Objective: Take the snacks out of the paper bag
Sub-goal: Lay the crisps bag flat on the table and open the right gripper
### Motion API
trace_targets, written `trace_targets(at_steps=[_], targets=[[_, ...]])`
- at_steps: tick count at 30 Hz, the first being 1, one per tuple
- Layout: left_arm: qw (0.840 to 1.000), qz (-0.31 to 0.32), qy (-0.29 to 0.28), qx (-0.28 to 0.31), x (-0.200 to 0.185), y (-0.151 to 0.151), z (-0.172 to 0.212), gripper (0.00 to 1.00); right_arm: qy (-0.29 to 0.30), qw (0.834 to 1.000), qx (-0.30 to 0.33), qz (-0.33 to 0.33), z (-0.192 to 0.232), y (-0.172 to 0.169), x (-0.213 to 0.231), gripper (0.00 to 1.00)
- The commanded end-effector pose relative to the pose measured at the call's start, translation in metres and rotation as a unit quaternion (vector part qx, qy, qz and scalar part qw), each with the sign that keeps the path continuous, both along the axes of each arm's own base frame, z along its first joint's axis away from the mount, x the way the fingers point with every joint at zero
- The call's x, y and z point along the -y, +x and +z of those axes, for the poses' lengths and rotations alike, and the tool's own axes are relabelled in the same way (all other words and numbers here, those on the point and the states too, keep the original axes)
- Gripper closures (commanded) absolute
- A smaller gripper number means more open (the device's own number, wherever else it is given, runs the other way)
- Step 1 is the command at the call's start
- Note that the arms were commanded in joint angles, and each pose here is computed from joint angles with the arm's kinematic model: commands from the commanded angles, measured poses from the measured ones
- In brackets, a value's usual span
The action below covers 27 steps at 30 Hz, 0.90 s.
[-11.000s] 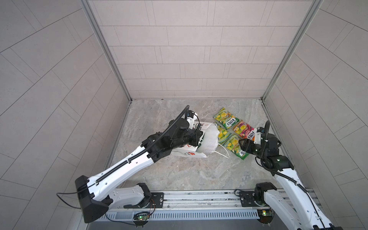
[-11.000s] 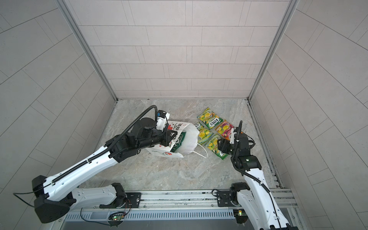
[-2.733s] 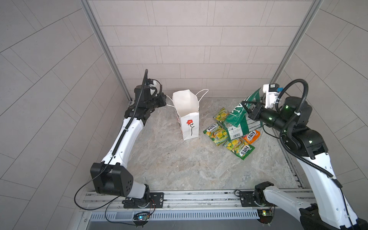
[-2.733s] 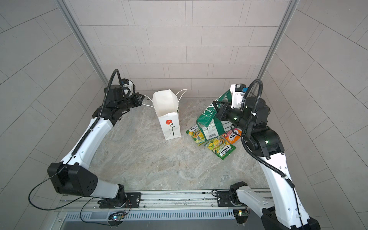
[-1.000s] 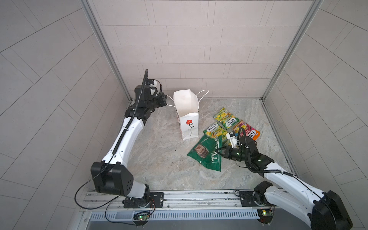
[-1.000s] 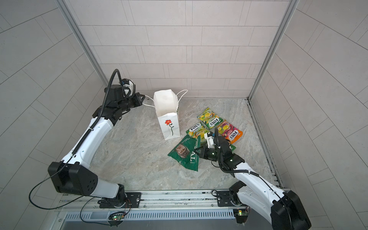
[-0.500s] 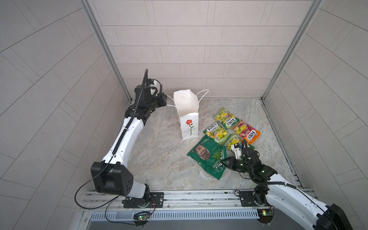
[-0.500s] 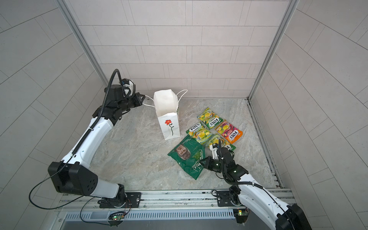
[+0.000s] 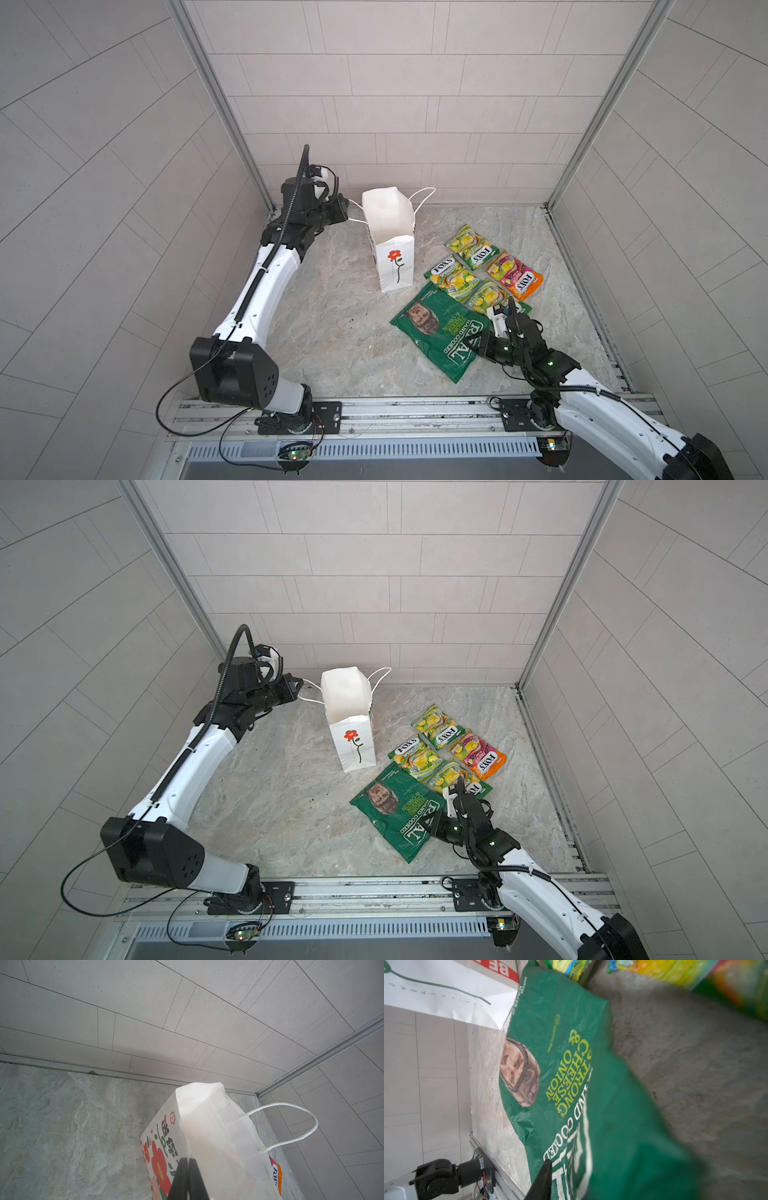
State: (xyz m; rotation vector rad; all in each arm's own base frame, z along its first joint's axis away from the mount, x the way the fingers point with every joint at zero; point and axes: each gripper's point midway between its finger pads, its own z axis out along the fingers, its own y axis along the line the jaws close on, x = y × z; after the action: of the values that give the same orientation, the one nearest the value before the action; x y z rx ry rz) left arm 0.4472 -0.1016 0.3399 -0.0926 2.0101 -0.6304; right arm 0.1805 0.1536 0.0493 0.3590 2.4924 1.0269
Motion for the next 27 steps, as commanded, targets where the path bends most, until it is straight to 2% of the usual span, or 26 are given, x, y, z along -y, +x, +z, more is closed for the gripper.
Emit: trace_targets(at_steps=[1,4,7,12,19,23,27], targets=[[1.0,-0.003,-0.006,0.009,0.001,0.004,0.004,1.0,-0.036,0.999,-0.007,-0.009,-0.003,-0.002,0.01,0.52],[1.0,-0.004,-0.006,0.009,0.001,0.004,0.003,0.99,-0.065,0.998,-0.007,-0.017,-0.004,-0.002,0.019,0.42],[1.0,-0.005,-0.006,0.011,0.001,0.004,0.005,0.87,-0.087,0.996,-0.004,-0.027,-0.005,-0.003,0.028,0.35],[1.0,-0.012,-0.009,0.014,0.003,0.003,0.009,0.55,-0.114,0.992,0.007,-0.05,-0.004,-0.004,0.043,0.27],[0.999,-0.029,-0.015,0.025,0.009,-0.002,0.027,0.19,-0.168,0.98,0.05,-0.093,0.011,0.004,0.069,0.14],[0.999,-0.034,-0.014,0.033,0.009,-0.009,0.048,0.07,-0.202,0.97,0.078,-0.111,0.028,0.015,0.081,0.1],[0.999,-0.034,0.0,0.043,0.006,-0.021,0.07,0.01,-0.235,0.96,0.095,-0.119,0.043,0.026,0.09,0.09]])
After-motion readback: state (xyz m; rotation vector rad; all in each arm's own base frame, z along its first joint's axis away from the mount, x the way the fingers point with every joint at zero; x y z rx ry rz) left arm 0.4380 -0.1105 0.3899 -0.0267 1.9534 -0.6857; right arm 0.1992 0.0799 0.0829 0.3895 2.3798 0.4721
